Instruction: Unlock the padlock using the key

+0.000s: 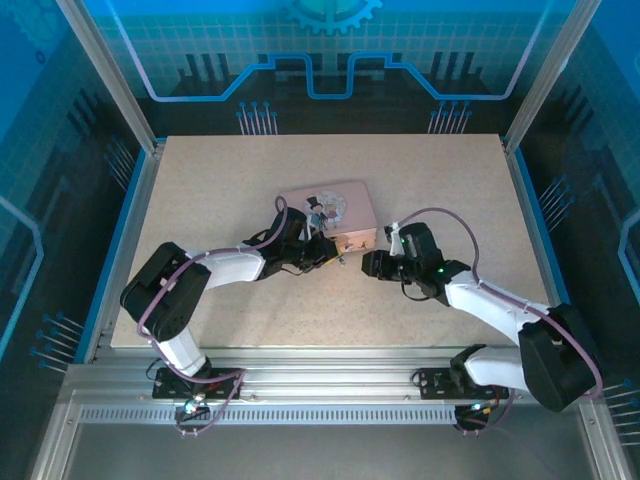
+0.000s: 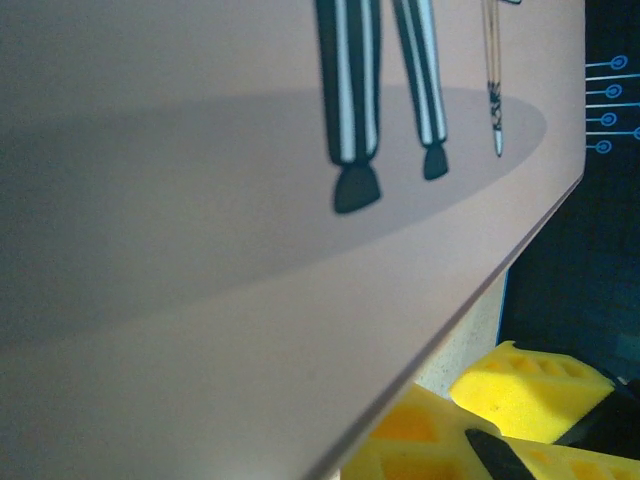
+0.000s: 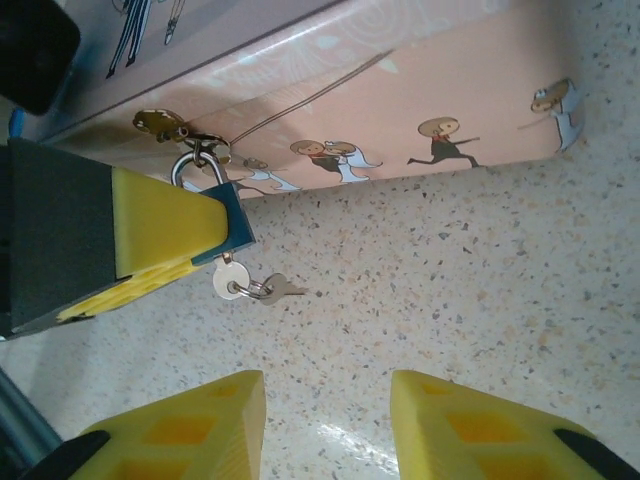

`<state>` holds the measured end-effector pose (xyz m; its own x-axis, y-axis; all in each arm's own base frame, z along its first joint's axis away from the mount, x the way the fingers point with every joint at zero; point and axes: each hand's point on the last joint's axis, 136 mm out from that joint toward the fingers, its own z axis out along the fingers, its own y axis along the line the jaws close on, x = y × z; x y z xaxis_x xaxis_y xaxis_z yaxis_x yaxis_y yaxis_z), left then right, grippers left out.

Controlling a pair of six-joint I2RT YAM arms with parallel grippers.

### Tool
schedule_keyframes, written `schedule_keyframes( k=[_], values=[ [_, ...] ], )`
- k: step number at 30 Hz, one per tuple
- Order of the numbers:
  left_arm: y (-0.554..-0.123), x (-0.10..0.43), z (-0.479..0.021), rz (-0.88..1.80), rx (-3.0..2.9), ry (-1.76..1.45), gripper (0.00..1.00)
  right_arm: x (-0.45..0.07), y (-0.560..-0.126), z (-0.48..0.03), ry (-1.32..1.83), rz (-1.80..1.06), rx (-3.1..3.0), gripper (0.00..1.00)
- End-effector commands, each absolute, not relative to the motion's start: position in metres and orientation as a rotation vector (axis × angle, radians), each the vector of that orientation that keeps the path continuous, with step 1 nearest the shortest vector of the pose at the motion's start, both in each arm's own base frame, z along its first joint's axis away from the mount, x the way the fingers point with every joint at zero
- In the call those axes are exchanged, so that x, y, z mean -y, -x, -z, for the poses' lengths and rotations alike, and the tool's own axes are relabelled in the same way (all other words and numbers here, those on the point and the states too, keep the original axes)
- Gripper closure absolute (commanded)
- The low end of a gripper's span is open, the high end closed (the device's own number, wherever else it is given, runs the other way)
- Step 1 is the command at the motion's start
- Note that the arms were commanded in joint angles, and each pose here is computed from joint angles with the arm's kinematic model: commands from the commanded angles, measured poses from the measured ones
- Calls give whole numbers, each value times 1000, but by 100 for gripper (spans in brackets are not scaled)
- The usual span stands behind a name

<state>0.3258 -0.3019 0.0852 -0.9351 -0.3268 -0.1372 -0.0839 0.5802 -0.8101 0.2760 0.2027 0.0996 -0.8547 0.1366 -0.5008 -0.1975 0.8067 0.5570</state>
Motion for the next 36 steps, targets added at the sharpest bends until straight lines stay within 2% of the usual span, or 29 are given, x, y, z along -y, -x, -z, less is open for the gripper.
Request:
schedule_keyframes(
  k=[1,12,36],
  values=[
    [-321,314,-116,1373,-2516,253,100,-203,-271,-99,185,-714,-2476,60],
    [-318,315,-120,1377,-2530,229,100,-240,-275,-103,435,-643,-2437,59],
    [-317,314,-124,1406,-2529,226,100,-272,-293,-93,522,-631,-2431,59]
  ],
)
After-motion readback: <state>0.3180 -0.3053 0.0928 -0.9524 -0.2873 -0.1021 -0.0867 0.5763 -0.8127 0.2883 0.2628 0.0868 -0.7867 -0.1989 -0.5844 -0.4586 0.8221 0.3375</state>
